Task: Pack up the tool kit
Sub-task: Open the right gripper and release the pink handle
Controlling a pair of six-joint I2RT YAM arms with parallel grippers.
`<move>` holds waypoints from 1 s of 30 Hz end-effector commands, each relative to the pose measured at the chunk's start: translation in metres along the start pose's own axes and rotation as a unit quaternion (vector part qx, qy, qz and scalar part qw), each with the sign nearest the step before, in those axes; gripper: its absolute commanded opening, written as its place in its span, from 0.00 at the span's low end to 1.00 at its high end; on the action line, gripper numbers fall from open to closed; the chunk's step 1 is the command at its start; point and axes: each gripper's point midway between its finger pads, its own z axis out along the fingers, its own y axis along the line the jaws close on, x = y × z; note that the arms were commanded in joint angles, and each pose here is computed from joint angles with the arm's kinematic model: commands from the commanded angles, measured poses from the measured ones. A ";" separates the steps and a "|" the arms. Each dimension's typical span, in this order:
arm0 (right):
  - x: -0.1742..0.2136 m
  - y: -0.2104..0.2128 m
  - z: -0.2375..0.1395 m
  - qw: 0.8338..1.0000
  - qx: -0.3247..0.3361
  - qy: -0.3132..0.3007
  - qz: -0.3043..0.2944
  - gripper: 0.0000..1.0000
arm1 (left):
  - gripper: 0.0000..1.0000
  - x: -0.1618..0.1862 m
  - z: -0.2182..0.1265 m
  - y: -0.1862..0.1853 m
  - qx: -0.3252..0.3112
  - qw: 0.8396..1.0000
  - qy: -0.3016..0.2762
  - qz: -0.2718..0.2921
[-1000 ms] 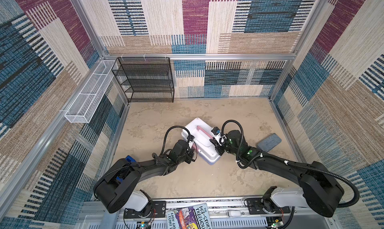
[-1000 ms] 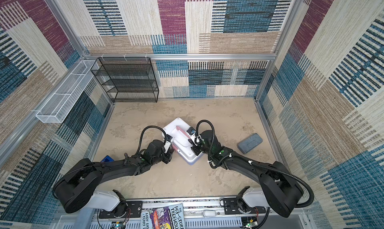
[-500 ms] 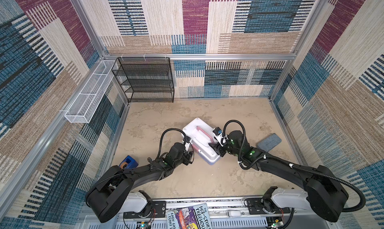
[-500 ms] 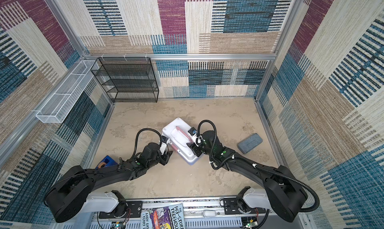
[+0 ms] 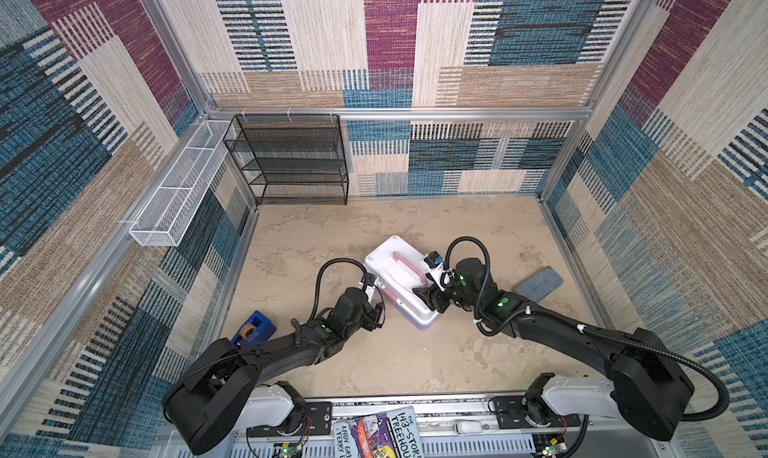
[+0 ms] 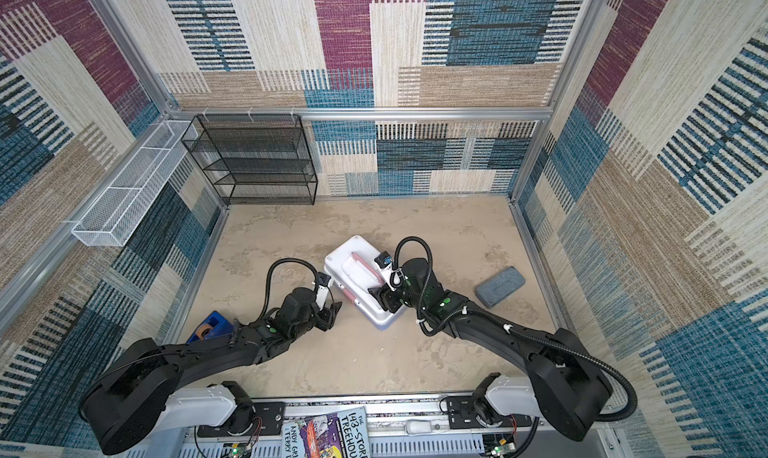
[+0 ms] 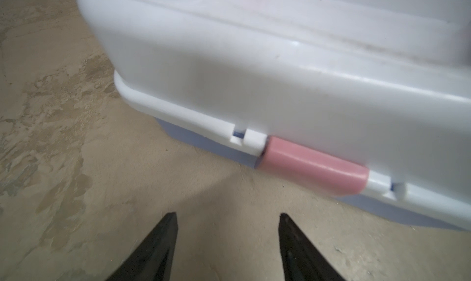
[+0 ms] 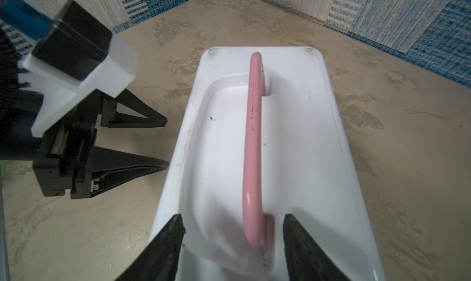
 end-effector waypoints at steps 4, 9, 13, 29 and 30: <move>-0.015 0.024 0.005 0.998 -0.055 -0.025 0.009 0.61 | 0.67 0.000 -0.004 0.004 -0.009 1.000 -0.006 -0.013; -0.006 0.042 0.008 0.997 -0.080 -0.005 0.011 0.60 | 0.67 0.001 -0.004 0.005 -0.010 1.000 -0.006 -0.013; 0.005 0.045 0.012 0.997 -0.080 0.015 0.012 0.60 | 0.67 0.001 -0.003 0.004 -0.010 1.000 -0.003 -0.012; -0.034 -0.032 -0.041 0.991 0.093 -0.099 0.003 0.88 | 0.78 -0.015 -0.012 0.019 -0.052 0.998 -0.022 -0.022; -0.036 -0.043 -0.048 0.987 0.114 -0.114 0.009 0.90 | 0.79 -0.016 -0.012 0.021 -0.057 0.998 -0.023 -0.023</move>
